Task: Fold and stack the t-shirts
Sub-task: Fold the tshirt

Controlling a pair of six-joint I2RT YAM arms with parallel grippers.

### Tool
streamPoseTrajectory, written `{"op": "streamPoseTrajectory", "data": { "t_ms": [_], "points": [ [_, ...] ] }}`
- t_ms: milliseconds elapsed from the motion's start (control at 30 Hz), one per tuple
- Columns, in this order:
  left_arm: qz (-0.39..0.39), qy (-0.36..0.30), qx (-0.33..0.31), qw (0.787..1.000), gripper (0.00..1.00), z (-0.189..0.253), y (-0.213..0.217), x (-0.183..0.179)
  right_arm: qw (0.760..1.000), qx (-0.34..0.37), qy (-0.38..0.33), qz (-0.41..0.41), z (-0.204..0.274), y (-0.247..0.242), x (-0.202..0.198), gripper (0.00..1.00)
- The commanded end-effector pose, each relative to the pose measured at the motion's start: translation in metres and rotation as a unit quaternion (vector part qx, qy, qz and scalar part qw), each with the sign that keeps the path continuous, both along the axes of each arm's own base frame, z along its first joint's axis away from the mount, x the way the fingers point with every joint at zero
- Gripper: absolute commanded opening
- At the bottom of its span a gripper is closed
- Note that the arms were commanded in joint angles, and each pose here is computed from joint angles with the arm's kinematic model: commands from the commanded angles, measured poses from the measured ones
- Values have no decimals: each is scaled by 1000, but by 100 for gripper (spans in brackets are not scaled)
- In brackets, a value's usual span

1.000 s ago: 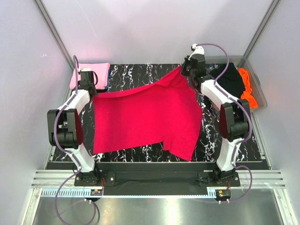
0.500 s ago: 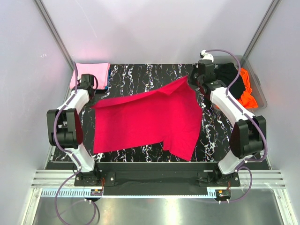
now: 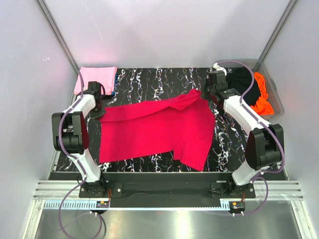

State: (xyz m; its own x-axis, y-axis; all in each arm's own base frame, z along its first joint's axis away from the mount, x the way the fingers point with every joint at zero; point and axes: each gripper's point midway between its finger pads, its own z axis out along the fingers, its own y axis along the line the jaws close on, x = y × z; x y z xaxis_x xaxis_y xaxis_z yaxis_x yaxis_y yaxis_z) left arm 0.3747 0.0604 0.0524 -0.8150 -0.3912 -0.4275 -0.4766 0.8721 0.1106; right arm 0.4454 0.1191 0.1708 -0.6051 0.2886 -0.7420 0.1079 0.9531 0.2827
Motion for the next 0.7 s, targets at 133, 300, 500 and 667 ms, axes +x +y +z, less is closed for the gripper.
{"op": "streamPoseTrajectory", "data": {
  "t_ms": [133,300,500,667],
  "points": [
    [6,13,-18,1000,0,-7,-4,-10,1000,4,-11,-14,14,-5,-9,0],
    [8,21,-20,1000,0,-10,-6,-16,1000,-4,4,-16,5,-9,-16,0],
    [8,25,-16,1000,0,-12,-4,-18,999,-12,13,-29,-3,-16,-22,0],
    [5,39,-6,999,0,-19,1,-19,999,-10,22,-23,-8,-13,-24,0]
  ]
}}
